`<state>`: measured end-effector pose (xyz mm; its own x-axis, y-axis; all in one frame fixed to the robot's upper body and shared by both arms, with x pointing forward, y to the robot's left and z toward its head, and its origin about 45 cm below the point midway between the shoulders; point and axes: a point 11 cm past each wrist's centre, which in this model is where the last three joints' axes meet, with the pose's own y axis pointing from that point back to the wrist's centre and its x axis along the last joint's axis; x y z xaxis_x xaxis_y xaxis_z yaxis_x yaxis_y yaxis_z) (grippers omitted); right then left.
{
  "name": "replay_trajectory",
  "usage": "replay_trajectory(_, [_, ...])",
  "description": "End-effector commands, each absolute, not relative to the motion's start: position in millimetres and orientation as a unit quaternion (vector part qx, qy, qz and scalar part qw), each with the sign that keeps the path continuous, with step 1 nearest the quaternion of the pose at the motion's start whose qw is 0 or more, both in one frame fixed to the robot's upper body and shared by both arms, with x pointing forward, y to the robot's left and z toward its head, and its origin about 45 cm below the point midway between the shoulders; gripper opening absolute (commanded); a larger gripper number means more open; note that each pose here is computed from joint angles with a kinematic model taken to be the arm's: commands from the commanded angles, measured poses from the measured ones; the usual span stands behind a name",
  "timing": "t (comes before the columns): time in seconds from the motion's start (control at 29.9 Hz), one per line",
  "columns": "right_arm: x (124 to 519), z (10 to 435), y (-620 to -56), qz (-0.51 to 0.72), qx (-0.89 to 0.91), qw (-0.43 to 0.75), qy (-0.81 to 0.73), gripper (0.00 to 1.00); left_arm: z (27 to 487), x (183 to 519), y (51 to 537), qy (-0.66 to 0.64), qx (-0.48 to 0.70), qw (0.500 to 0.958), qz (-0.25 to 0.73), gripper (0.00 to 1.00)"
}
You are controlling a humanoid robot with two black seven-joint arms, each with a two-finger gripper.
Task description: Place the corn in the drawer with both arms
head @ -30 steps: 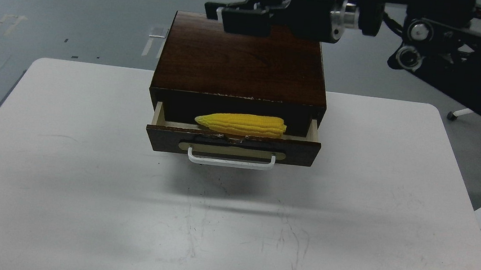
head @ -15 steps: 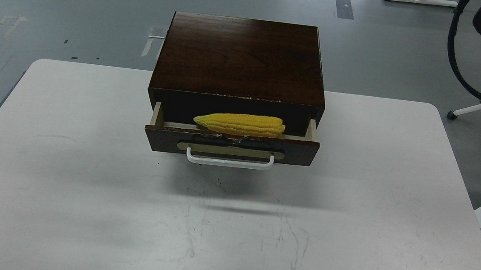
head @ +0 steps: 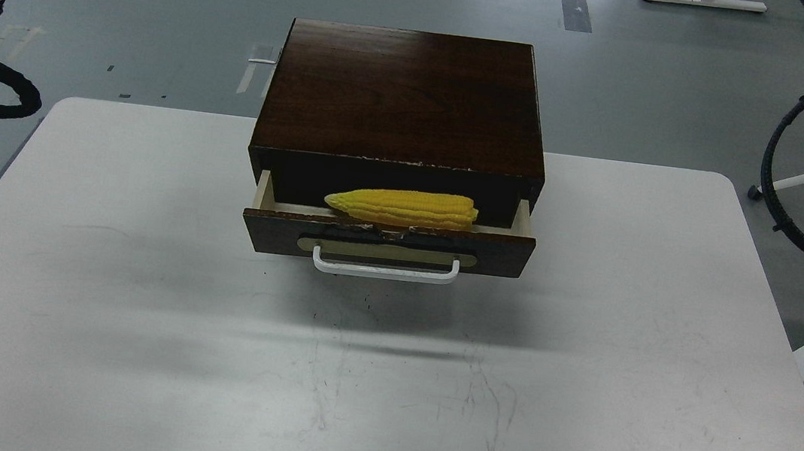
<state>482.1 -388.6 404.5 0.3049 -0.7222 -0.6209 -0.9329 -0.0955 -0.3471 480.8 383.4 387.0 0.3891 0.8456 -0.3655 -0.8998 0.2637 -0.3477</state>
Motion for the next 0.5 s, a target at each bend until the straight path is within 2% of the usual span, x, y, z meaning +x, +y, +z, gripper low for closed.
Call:
replay_trajectory(0.0, [470, 367, -399, 0.178, -0.714, 0.371, 0.566, 1.0, 374, 481, 382, 0.067, -0.257, 0.789, 0.554, 0.98])
replay_trajectory(0.17, [466, 345, -393, 0.195, -0.705, 0.377, 0.569, 1.0, 364, 484, 373, 0.084, -0.267, 0.785, 0.552, 0.98])
replay_trajectory(0.47, [465, 346, -400, 0.191, -0.702, 0.376, 0.574, 1.0, 357, 486, 376, 0.106, -0.27, 0.778, 0.557, 0.98])
